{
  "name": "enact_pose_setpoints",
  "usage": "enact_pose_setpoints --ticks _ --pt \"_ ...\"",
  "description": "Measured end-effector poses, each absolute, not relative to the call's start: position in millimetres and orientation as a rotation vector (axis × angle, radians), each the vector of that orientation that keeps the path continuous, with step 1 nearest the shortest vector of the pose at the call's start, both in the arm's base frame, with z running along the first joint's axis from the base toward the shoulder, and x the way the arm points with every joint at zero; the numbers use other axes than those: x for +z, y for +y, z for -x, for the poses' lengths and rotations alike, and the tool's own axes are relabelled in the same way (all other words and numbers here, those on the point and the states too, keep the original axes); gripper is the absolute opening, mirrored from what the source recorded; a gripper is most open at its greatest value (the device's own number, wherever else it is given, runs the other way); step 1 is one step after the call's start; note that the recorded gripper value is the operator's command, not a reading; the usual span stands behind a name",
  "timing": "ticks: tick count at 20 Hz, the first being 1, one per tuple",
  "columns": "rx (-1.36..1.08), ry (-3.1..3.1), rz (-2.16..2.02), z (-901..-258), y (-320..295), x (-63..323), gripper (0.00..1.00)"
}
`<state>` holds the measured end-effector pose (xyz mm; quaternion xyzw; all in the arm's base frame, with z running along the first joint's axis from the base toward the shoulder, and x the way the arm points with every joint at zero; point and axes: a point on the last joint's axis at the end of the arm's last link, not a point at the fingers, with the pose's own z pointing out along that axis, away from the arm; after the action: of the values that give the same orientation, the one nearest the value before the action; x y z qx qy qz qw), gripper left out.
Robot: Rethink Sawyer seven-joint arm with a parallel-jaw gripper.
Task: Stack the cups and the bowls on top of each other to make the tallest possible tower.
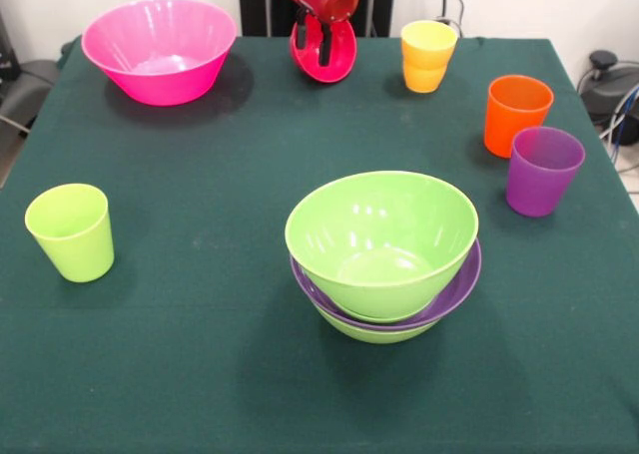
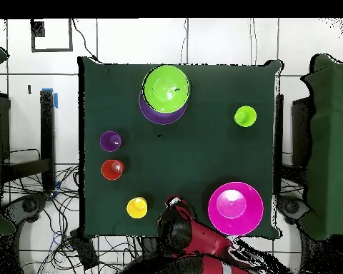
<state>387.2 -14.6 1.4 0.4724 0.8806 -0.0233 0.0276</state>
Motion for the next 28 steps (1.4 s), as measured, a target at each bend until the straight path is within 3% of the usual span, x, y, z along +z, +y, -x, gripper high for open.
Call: enact_pose_setpoints --ticks 9,28 --pt "-0.083 2.859 -1.493 -379.8 -11.3 21.2 1.00" --pt "-0.172 2.948 -1.362 -366.3 -28.7 12.8 1.00"
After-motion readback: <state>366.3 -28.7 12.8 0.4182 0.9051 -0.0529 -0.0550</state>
